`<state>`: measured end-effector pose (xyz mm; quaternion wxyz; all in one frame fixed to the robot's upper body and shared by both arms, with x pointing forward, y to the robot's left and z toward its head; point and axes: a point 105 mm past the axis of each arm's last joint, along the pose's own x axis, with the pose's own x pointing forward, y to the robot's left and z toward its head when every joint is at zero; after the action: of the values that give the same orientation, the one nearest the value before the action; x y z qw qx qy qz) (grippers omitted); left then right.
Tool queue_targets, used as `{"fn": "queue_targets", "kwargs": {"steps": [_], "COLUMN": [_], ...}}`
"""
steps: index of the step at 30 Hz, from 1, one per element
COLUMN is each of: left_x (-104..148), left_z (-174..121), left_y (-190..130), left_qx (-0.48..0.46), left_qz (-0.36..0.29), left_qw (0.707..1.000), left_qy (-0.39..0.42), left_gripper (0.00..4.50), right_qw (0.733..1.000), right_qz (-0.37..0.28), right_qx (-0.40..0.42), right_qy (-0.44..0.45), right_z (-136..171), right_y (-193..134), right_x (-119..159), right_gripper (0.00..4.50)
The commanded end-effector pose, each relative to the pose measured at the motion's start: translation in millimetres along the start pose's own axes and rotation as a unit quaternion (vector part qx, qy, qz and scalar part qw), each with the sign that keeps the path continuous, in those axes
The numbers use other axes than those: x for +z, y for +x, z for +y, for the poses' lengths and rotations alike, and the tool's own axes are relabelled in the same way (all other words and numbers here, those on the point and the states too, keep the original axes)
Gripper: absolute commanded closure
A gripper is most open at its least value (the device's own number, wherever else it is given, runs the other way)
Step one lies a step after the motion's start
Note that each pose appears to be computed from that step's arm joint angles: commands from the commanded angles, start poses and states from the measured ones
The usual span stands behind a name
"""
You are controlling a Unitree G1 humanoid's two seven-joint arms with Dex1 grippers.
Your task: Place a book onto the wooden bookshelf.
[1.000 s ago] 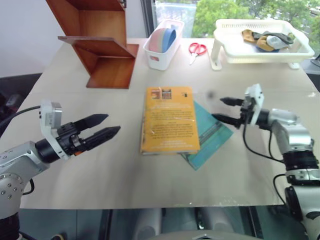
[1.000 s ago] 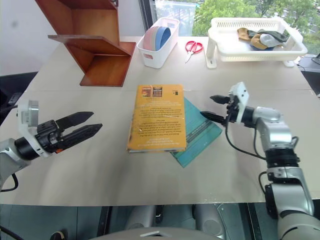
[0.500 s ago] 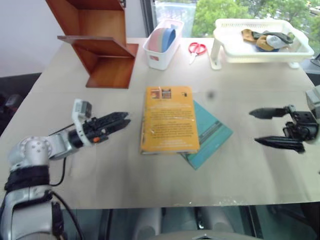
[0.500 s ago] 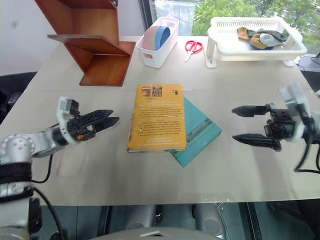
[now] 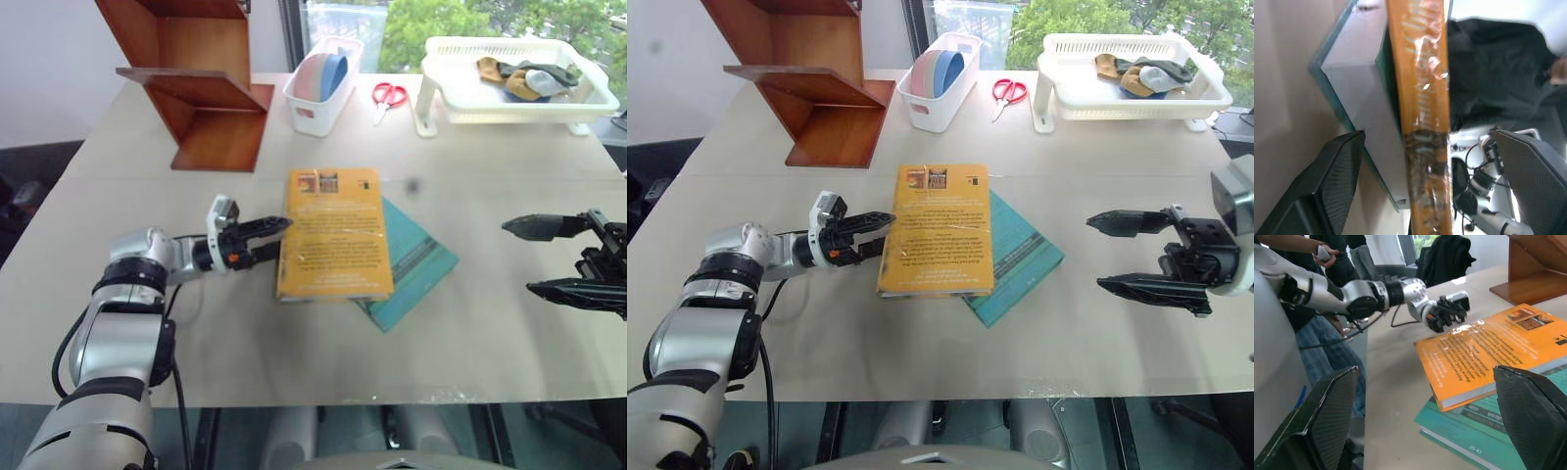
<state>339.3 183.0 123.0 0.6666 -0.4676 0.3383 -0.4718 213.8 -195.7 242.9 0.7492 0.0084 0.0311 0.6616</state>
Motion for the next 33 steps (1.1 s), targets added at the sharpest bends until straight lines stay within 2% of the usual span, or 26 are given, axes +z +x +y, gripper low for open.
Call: {"fn": "queue_targets", "kwargs": {"steps": [1, 6, 9, 10, 12, 14, 15, 16, 18, 23, 26, 30, 33], "left_x": [1, 2, 3, 3, 3, 5, 5, 6, 10, 23, 28, 30, 41], "left_z": [-2, -3, -3, -3, -5, -8, -9, -11, -16, -48, -75, -124, -174], "left_y": [4, 9, 8, 8, 6, 5, 4, 2, 0, -7, -14, -15, -12], "left_qx": [-0.012, -0.011, -0.009, -0.008, -0.008, -0.011, -0.014, -0.016, -0.019, -0.053, -0.062, -0.099, -0.113], "left_qz": [0.021, 0.035, 0.035, 0.035, 0.035, 0.033, 0.032, 0.030, 0.025, 0.016, 0.036, 0.063, 0.066], "left_qw": [1.000, 0.999, 0.999, 0.999, 0.999, 0.999, 0.999, 0.998, 0.998, 0.993, 0.982, 0.946, 0.878], "left_qy": [0.017, 0.035, 0.037, 0.039, 0.040, 0.040, 0.040, 0.045, 0.062, 0.108, 0.173, 0.302, 0.460], "left_gripper": [0.01, 0.01, 0.81, 1.36, 2.12, 3.11, 3.16, 3.77, 4.06, 4.15, 4.15, 4.15, 4.15], "right_qw": [1.000, 0.999, 0.999, 0.999, 0.999, 0.999, 0.999, 0.999, 0.999, 0.998, 0.998, 0.995, 0.990], "right_qz": [-0.001, -0.009, -0.016, -0.019, -0.021, -0.019, -0.018, -0.017, -0.019, -0.024, -0.030, -0.052, -0.111], "right_qx": [0.004, -0.001, -0.005, -0.005, -0.005, -0.008, -0.009, -0.011, -0.015, -0.020, -0.030, -0.051, -0.065], "right_qy": [-0.022, -0.031, -0.038, -0.039, -0.040, -0.043, -0.044, -0.045, -0.046, -0.048, -0.053, -0.061, -0.060], "right_z": [8, 8, 6, 6, 6, 4, 3, 2, 0, -5, -11, -24, -35], "right_y": [-1, -1, -2, -2, -3, -4, -5, -6, -8, -13, -17, -27, -40], "right_x": [12, 16, 17, 18, 19, 19, 18, 18, 18, 20, 20, 21, 33], "right_gripper": [0.00, 0.00, 0.00, 0.00, 0.00, 0.00, 0.00, 0.00, 0.00, 0.00, 0.00, 0.00, 0.00]}}
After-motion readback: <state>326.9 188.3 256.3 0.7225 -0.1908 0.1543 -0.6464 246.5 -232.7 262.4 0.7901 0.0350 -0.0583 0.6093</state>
